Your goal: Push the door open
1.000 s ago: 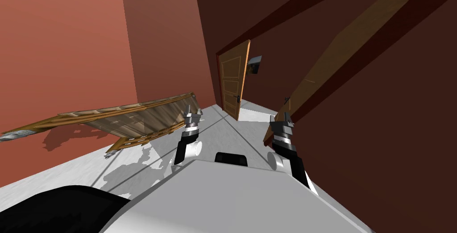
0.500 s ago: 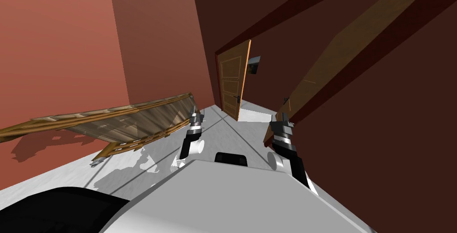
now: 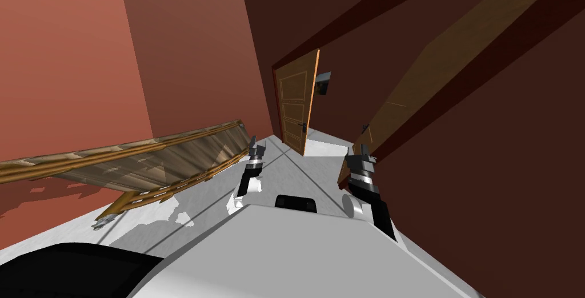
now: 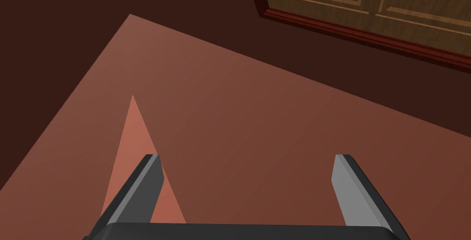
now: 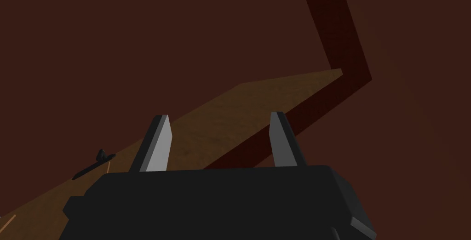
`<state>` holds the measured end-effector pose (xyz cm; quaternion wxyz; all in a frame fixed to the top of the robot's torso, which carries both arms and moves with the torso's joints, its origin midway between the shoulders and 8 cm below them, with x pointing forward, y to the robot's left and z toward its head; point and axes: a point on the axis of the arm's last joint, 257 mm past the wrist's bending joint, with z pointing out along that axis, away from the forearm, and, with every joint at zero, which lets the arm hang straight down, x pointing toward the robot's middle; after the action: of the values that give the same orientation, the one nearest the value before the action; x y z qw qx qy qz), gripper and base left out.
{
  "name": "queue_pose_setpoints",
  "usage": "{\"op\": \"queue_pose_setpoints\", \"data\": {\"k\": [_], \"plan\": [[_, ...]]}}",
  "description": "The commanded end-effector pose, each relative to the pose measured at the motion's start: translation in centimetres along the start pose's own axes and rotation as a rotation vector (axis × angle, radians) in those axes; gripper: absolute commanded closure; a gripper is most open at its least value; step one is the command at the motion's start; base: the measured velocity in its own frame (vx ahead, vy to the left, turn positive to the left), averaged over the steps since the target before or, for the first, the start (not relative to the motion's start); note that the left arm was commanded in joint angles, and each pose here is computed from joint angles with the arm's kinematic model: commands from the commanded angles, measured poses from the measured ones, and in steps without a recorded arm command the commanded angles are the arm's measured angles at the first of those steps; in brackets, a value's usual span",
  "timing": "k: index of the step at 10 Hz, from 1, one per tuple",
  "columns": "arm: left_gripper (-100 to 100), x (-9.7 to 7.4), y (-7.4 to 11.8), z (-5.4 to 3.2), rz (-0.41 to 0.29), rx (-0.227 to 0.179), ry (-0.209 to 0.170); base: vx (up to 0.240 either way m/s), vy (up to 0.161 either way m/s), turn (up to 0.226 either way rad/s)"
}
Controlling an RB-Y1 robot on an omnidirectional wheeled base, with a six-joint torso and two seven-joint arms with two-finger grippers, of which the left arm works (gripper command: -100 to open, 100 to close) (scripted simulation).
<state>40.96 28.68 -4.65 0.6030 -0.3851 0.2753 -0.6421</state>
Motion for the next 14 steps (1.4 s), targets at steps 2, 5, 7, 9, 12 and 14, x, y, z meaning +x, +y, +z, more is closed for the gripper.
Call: {"op": "queue_pose_setpoints", "data": {"k": [2,5,7,9,12,14], "plan": [[-100,0.5,1.8,0.33,-0.008,-0.026,0.016,0.081,0.037,-0.047],[-100,1.2,4.2,0.69,-0.017,-0.059,0.036,0.092,0.039,-0.057],[-100,1.7,5.8,0.92,-0.022,-0.082,0.049,0.093,0.040,-0.062],[-100,2.3,7.5,1.15,-0.028,-0.106,0.063,0.101,0.038,-0.065],[-100,3.3,10.0,1.46,-0.034,-0.142,0.086,0.088,0.045,-0.062],[-100,4.0,11.5,1.73,-0.038,-0.163,0.102,0.099,0.047,-0.078]]}}
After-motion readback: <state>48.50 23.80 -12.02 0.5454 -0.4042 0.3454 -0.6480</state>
